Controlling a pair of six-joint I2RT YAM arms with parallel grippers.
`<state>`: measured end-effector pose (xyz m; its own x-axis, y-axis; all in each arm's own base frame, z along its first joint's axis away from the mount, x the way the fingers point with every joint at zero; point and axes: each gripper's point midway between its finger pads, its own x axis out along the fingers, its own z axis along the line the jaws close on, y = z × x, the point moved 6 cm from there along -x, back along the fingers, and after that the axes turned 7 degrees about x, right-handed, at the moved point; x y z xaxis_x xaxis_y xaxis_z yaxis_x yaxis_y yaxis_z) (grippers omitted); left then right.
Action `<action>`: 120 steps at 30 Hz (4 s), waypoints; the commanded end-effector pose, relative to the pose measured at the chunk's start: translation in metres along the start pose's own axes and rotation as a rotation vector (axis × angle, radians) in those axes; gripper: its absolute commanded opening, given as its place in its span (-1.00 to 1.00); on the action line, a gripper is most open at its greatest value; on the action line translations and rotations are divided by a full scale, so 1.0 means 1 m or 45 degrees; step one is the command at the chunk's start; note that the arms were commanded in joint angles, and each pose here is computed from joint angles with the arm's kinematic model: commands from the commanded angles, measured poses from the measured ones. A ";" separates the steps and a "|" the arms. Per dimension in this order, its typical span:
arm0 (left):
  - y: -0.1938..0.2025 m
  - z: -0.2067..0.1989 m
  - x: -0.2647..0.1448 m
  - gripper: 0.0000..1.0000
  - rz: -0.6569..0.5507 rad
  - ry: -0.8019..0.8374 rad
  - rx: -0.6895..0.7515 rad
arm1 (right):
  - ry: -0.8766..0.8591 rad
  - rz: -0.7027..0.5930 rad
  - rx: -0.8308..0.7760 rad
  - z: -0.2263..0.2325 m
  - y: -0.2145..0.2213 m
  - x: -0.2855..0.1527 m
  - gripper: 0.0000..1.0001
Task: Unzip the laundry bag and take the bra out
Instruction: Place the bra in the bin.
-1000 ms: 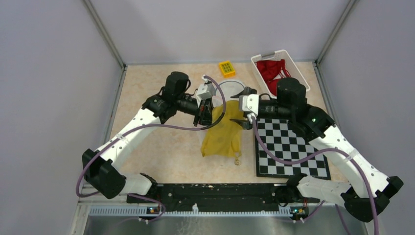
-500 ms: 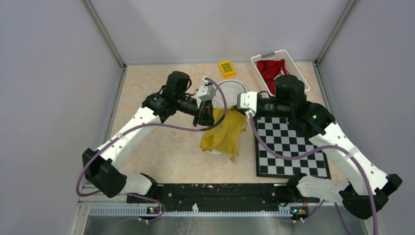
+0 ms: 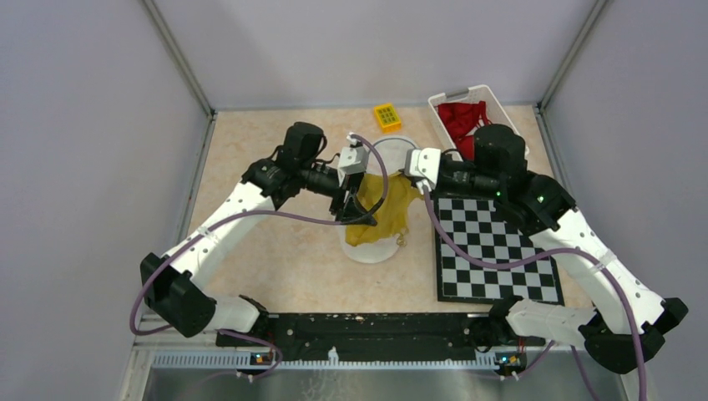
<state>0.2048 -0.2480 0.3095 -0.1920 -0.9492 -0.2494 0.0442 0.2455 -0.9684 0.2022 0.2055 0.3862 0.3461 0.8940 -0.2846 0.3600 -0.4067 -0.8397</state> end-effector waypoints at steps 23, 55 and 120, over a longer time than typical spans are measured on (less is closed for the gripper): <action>0.022 0.009 -0.117 0.97 0.016 -0.615 -0.477 | 0.406 -0.024 0.027 -0.119 0.017 -0.032 -1.00; 0.040 0.044 -0.109 0.97 -0.061 -0.483 -0.662 | 0.784 0.085 -0.335 -0.381 0.159 -0.078 -1.00; 0.058 0.038 -0.104 0.97 -0.045 -0.441 -0.671 | 0.076 0.599 -0.189 -0.183 0.358 -0.091 -1.00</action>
<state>0.2688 -0.1426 0.2684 0.1575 -0.9313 -0.3285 -0.5191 0.2049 -0.8298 0.4640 -0.0506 0.1714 0.5528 0.6113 -0.5663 0.2362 -0.7667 -0.5970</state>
